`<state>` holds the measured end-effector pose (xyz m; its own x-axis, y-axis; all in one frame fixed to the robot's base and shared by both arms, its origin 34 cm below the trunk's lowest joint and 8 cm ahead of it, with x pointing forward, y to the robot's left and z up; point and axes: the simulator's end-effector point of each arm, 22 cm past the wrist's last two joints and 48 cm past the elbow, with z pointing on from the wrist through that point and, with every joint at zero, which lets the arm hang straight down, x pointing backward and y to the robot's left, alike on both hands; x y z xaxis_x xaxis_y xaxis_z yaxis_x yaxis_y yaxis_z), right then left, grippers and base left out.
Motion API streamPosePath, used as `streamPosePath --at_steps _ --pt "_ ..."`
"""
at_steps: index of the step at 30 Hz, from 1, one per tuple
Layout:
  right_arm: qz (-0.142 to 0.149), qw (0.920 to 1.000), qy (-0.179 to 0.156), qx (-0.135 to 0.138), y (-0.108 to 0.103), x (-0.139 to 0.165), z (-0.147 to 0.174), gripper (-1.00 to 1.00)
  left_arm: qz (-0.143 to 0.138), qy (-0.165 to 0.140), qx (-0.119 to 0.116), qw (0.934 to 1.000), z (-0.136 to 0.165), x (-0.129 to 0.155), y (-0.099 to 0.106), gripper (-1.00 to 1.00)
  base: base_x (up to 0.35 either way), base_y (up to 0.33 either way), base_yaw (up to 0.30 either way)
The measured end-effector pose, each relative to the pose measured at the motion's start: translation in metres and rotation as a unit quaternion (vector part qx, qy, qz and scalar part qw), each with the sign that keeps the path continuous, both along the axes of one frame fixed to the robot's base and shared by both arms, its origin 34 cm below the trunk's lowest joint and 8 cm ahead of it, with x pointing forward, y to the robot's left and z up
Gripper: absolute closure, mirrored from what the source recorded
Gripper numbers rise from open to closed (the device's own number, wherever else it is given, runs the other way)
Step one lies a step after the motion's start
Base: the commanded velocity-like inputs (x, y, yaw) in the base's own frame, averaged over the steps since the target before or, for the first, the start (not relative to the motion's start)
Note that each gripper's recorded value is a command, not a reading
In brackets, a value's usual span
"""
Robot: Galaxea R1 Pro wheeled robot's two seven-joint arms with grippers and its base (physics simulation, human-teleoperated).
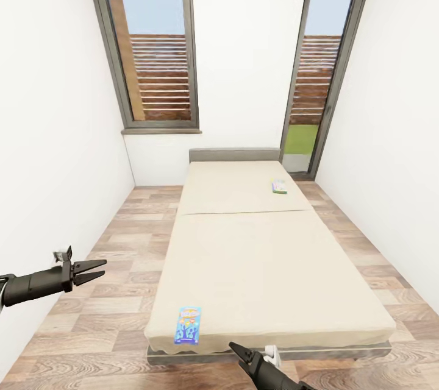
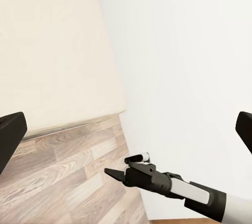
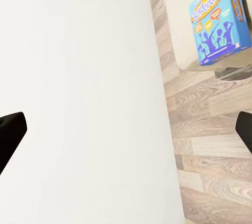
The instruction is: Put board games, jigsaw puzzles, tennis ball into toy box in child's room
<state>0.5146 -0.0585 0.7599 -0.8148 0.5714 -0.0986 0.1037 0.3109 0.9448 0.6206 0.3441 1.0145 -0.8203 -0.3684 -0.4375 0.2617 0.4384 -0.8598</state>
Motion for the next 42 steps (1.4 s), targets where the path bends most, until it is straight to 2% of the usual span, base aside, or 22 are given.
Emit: streamPosePath --at_steps 7,12,15,18,26,34,42 --pt "-0.007 0.9999 0.005 0.005 0.003 0.004 -0.007 -1.0 0.0 0.001 -0.001 1.0 -0.008 0.002 -0.001 -1.0 0.0 0.0 0.0" --pt "-0.011 0.9997 0.02 -0.001 0.01 0.009 -0.016 -1.0 -0.001 0.001 -0.002 1.0 -0.014 0.003 -0.002 -1.0 0.0 0.0 0.0" --pt "-0.013 0.9991 0.04 -0.012 0.019 0.012 -0.025 -1.0 -0.001 0.001 -0.002 1.0 -0.017 0.003 -0.002 -1.0 0.0 0.0 0.0" --pt "-0.012 0.9962 0.076 -0.04 0.025 0.009 -0.043 -1.0 -0.001 0.003 -0.002 1.0 -0.021 0.004 -0.002 -1.0 0.0 0.008 0.0" --pt "-0.011 0.9933 0.098 -0.06 0.027 0.007 -0.063 -1.0 0.0 0.008 -0.005 1.0 -0.031 0.006 -0.003 -1.0 0.0 0.037 0.0" --pt "-0.014 0.9928 0.102 -0.061 0.025 0.009 -0.074 -1.0 0.0 0.009 -0.005 0.9999 -0.041 0.007 -0.002 -1.0 0.0 0.007 0.0" --pt "-0.042 0.9924 0.109 -0.04 0.02 0.018 -0.081 -1.0 0.0 0.007 -0.006 1.0 -0.052 0.008 -0.003 -1.0 0.0 0.001 0.0"
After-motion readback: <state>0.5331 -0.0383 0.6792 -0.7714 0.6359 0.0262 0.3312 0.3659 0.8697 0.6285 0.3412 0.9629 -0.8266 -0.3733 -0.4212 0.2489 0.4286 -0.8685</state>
